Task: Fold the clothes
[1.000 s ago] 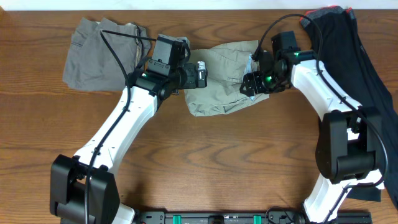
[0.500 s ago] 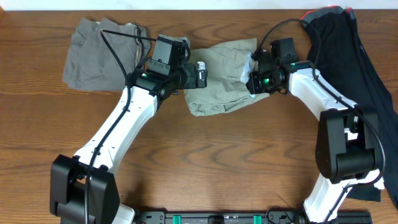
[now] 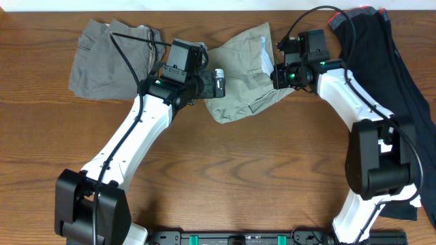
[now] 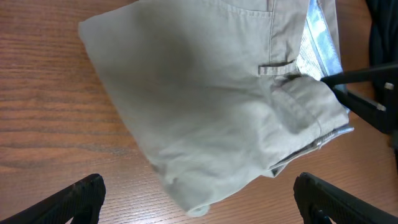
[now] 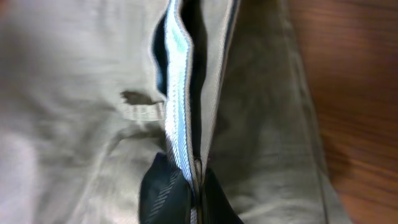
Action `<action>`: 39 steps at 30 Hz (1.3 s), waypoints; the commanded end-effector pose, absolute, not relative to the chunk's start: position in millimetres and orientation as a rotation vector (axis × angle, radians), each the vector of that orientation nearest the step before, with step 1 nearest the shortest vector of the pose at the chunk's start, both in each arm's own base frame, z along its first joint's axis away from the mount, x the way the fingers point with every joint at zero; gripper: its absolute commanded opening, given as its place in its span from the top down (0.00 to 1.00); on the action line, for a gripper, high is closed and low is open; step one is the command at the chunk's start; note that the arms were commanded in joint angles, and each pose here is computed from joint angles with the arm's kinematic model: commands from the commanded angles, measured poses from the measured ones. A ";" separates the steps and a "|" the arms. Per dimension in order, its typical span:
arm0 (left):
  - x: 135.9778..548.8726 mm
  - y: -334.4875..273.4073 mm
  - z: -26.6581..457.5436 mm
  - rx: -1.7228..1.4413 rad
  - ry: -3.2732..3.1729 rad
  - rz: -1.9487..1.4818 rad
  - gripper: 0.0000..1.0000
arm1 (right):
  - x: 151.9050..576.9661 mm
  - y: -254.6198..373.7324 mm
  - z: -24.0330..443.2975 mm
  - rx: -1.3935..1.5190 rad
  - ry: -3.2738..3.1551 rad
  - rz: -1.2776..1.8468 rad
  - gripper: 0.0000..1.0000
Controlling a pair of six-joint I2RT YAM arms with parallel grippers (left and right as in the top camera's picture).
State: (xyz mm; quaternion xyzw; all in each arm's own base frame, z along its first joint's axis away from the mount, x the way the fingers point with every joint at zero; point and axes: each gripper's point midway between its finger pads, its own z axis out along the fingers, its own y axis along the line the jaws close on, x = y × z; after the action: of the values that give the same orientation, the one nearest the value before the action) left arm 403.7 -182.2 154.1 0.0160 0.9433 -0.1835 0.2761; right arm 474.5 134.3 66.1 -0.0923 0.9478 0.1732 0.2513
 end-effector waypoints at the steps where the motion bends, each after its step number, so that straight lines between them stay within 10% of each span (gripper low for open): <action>1: 407.8 -178.7 156.5 0.042 2.525 -0.469 0.02 | 488.1 108.4 42.9 -0.189 2.610 0.300 0.99; 3: 407.8 -178.7 156.5 0.042 2.525 -0.469 0.02 | 490.5 99.4 32.9 -0.166 2.623 0.262 0.99; 5: 407.7 -178.7 156.5 0.042 2.525 -0.468 0.02 | 491.7 93.1 30.8 -0.156 2.626 0.250 0.64; 8: 408.7 -175.6 155.4 0.034 2.524 -0.445 0.02 | 493.6 88.3 49.4 -0.151 2.607 0.263 0.57; 16: 422.0 -147.5 153.9 -0.045 2.483 -0.246 0.02 | 479.8 129.7 156.9 -0.333 2.429 0.424 0.99; 22: 451.4 -145.7 150.8 -0.078 2.402 -0.258 0.67 | 458.0 188.9 155.3 -0.545 2.404 0.518 0.99; 31: 483.3 -156.6 112.0 -0.126 2.373 -0.289 0.94 | 424.8 272.9 111.1 -0.624 2.491 0.752 0.99; 39: 487.5 -149.8 83.1 -0.313 2.411 -0.325 0.94 | 422.9 286.3 102.5 -0.381 2.583 0.842 0.99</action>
State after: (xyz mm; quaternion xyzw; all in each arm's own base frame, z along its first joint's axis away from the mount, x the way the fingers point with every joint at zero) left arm 482.8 -159.1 85.9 -0.0745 0.9300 -0.1214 0.3389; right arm 426.2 283.4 104.4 -0.1968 0.9128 0.2792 0.2239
